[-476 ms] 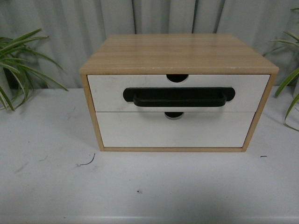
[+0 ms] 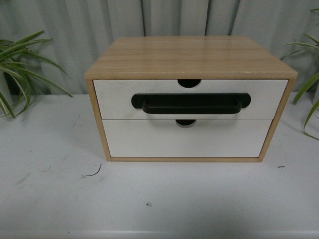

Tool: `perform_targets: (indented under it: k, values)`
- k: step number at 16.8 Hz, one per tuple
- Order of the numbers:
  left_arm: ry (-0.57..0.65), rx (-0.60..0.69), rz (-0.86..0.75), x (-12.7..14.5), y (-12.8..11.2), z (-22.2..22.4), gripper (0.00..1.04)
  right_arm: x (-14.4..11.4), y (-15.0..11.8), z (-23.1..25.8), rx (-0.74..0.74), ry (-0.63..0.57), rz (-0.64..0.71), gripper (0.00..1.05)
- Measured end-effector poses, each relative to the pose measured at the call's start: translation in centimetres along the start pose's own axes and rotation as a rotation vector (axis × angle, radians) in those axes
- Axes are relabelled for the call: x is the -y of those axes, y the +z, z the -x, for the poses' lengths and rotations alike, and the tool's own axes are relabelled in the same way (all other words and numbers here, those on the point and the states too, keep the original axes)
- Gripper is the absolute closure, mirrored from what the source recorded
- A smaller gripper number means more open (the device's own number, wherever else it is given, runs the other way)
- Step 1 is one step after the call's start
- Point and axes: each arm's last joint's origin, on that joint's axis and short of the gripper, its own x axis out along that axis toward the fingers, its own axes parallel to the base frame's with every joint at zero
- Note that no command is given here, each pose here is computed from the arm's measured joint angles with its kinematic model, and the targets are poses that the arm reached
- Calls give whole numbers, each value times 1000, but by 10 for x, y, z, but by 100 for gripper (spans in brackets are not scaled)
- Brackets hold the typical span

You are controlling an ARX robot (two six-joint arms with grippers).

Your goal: Pull drawer

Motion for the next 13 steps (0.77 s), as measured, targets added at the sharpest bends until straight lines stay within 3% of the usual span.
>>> perform_targets:
  k: [13]
  values:
    - [0, 0, 0, 0, 0, 0, 7, 0, 0, 0, 0, 0, 0, 6]
